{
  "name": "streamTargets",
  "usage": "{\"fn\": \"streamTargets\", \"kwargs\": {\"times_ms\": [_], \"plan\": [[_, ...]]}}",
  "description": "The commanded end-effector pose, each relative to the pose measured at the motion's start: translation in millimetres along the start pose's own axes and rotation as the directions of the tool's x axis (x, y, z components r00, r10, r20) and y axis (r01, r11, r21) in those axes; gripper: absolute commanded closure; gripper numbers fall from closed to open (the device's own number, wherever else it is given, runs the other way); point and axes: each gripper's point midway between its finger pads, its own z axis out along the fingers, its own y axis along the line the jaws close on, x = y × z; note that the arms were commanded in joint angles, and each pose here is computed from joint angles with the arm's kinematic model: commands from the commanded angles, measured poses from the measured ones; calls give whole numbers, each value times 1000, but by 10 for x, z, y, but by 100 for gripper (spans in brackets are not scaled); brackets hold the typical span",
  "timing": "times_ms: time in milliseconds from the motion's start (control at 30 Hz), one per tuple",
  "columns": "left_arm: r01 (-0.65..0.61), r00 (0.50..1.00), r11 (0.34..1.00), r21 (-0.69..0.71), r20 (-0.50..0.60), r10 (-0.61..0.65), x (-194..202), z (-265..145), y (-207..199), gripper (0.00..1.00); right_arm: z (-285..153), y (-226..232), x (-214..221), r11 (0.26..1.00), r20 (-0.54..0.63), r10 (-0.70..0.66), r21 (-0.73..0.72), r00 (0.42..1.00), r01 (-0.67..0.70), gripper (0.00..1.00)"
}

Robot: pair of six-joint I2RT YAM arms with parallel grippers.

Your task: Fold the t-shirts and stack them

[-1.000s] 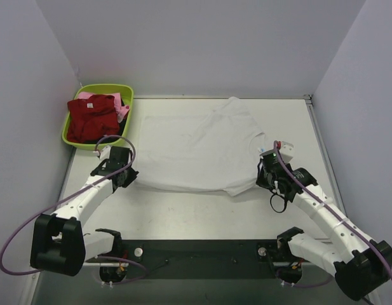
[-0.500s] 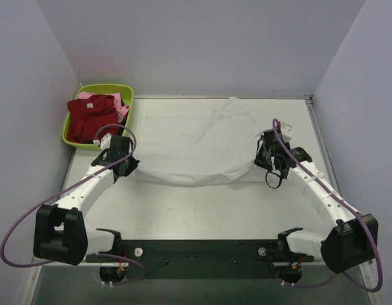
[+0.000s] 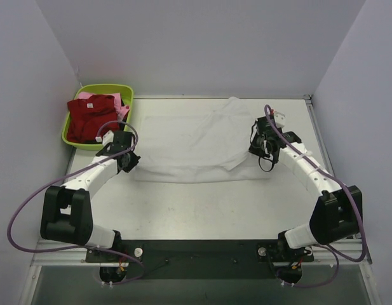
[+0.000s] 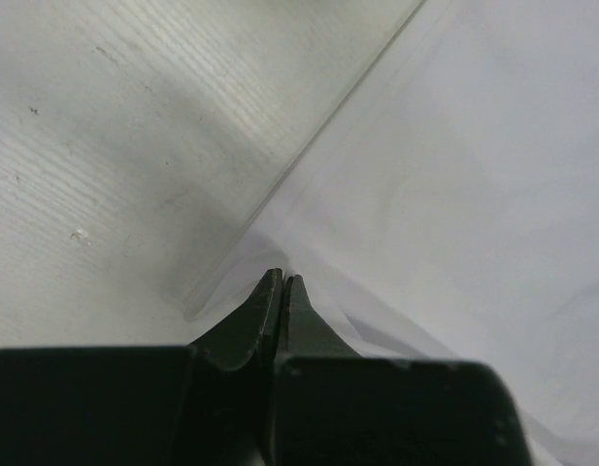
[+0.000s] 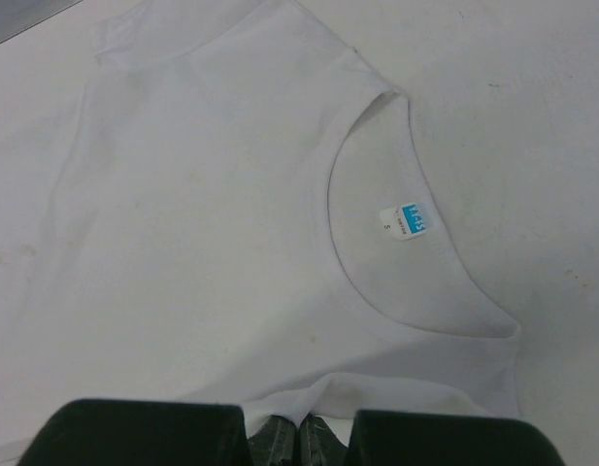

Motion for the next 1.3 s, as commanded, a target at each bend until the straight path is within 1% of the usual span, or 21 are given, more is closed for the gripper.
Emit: {"fn": "streamTargets", "kwargs": {"times_ms": [0,167,400,800,833,900,933,967,1000,1033,1067,1100,1167,1200,1267], "plan": [[44,996,997,59,72,-48,-309,-6,-280,100,97,67,-159,1000,19,2,-7,1000,-2,100],[50,996,997,50,68,-53,-353,85,-312,100,263,114,-202,1000,1,4,4,1000,-4,100],[50,998,998,28,44,-51,-296,232,-276,100,485,210,-262,1000,-27,6,9,1000,-6,100],[60,998,998,-9,24,-60,-238,435,-230,100,784,263,-438,999,-31,16,41,999,-14,100],[64,998,998,-7,28,-64,-257,440,-242,98,811,262,-432,999,-37,16,43,999,-14,100],[70,997,997,-12,32,-70,-273,463,-233,77,862,259,-439,999,-39,21,49,999,-19,96],[71,997,997,-9,34,-71,-277,465,-245,65,896,256,-425,998,-45,18,53,999,-16,93],[75,996,997,-8,40,-75,-291,466,-245,47,913,252,-436,998,-44,18,56,999,-15,92],[81,996,997,-7,45,-81,-300,469,-255,41,919,255,-439,998,-42,13,58,999,-11,89],[84,995,996,-1,49,-84,-313,466,-270,35,934,251,-446,998,-40,14,63,999,-12,79],[88,995,996,0,55,-88,-332,462,-275,20,938,245,-462,998,-32,13,67,999,-11,76],[91,994,996,4,57,-91,-346,461,-292,14,949,230,-473,997,-30,13,71,999,-10,66],[94,994,996,5,59,-95,-366,441,-306,11,957,224,-510,997,-11,10,75,1000,-9,55],[96,993,995,7,63,-96,-381,427,-314,9,952,227,-529,997,-1,9,77,1000,-9,41],[98,993,995,18,72,-99,-409,381,-333,9,945,226,-572,997,18,7,78,1000,-8,24]]}}
